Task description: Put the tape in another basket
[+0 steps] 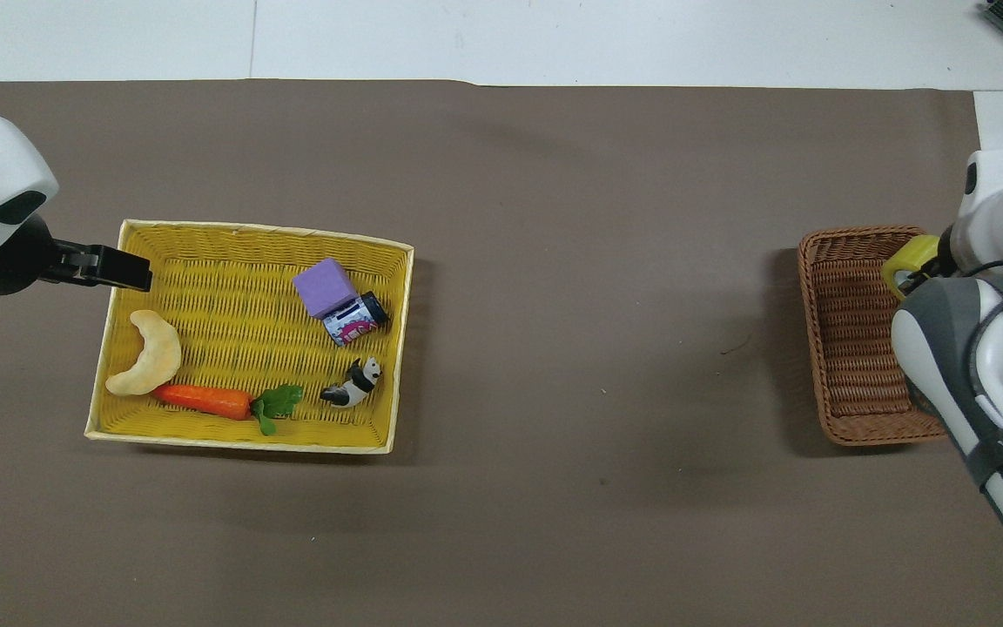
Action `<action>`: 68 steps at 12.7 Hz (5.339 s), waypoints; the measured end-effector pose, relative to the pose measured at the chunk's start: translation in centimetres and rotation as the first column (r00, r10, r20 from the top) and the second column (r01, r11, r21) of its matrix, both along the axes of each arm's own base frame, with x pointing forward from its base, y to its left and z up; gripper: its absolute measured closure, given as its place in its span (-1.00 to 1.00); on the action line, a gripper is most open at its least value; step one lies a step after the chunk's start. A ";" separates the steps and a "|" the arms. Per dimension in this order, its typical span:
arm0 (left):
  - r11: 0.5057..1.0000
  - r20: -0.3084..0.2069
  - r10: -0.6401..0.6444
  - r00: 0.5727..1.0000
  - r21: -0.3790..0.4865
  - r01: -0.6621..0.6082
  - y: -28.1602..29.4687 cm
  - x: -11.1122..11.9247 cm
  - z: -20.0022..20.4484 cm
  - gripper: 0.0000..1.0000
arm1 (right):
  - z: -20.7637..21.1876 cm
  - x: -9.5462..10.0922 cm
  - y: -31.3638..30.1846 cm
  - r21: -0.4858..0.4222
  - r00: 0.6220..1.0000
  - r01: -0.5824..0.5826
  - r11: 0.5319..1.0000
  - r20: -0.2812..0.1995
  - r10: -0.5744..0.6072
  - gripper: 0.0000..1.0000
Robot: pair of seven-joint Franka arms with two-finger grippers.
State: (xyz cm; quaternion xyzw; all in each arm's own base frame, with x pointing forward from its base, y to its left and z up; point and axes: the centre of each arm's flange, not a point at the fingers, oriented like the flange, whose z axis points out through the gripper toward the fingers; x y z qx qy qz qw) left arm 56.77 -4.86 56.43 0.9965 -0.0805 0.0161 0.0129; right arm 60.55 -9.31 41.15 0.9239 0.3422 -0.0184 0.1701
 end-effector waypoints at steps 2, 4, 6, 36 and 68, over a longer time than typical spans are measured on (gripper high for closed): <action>1.000 0.000 0.015 1.000 0.002 -0.015 1.3 0.1 0.0 -1.00 | -1.6 -0.6 1.3 0.003 0.999 -0.027 1.000 -0.023 0.027 -0.06; 1.000 0.001 0.021 1.000 0.002 -0.021 1.9 0.1 0.0 -1.00 | -2.9 -1.2 1.7 0.010 0.999 -0.040 0.999 -0.030 0.040 -0.06; 1.000 0.001 0.019 1.000 0.002 -0.019 1.8 0.1 0.0 -1.00 | -3.8 -1.7 1.7 0.013 0.998 -0.047 0.999 -0.030 0.047 -0.06; 0.999 -0.013 0.051 0.999 0.007 -0.051 4.2 -2.7 5.5 -1.00 | 15.1 -5.6 4.6 0.386 0.619 0.733 0.561 -0.034 -0.785 -1.00; 0.999 -0.014 0.051 0.999 0.007 -0.051 4.2 -2.7 5.5 -1.00 | 25.4 -10.3 8.0 0.315 0.626 0.749 0.583 -0.047 -0.779 -1.00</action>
